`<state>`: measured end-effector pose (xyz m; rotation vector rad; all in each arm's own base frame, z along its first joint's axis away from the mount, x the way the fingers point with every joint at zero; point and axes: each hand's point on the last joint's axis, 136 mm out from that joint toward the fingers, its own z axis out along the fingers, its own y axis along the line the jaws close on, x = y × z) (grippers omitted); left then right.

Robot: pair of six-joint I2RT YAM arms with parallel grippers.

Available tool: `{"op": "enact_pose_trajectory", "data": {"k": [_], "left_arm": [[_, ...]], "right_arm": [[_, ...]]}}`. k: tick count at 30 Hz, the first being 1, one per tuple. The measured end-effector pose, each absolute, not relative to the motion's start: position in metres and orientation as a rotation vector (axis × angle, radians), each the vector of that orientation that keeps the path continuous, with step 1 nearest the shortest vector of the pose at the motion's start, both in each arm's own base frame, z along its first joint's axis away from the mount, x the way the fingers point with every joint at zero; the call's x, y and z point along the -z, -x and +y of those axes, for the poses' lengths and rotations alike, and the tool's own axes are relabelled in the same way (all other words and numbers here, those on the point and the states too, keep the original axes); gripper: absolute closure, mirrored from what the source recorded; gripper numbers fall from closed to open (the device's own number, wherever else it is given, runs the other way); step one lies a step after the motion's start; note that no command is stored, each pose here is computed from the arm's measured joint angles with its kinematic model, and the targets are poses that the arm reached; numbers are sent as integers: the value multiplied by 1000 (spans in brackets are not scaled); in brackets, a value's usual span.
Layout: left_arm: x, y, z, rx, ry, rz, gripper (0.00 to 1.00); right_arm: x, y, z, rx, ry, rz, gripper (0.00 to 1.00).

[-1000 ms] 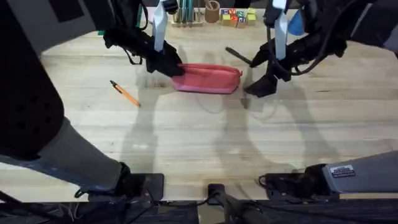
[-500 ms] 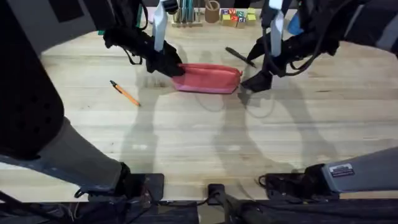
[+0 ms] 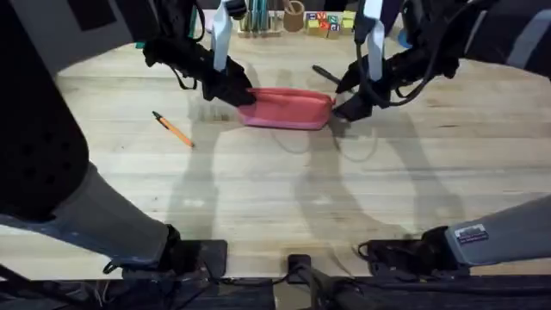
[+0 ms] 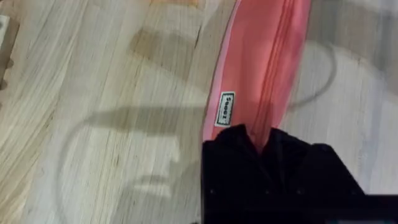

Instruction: Unzip the bag, pick up the pens from the table one at a time and place them inside, then zip the bag closed.

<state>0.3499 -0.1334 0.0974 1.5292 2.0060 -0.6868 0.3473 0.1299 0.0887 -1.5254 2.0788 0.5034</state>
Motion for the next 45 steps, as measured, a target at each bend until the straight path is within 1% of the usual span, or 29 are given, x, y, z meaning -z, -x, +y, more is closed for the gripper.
{"op": "enact_pose_trajectory", "data": {"k": [3,4,6,7,10,45], "left_arm": [[-97,-350,-133,687,-1529,2006,959],[-97,-350,-133,687,-1529,2006,959],[-97,-350,-133,686,-1529,2006,959],[-97,-350,-133,686,-1529,2006,959],[-97,-350,-133,686,-1529,2006,959],[-97,-350,-133,686,-1529,2006,959]], "right_arm": [[-89,-349,130,-498,1525,2072,617],[-89,-349,130,-497,1525,2072,701],[-89,-349,130,-497,1527,2072,910],[-89,-349,130,-498,1525,2073,955],[-90,-350,130,-492,1524,2067,971],[-90,-350,130,-492,1524,2067,973]]}}
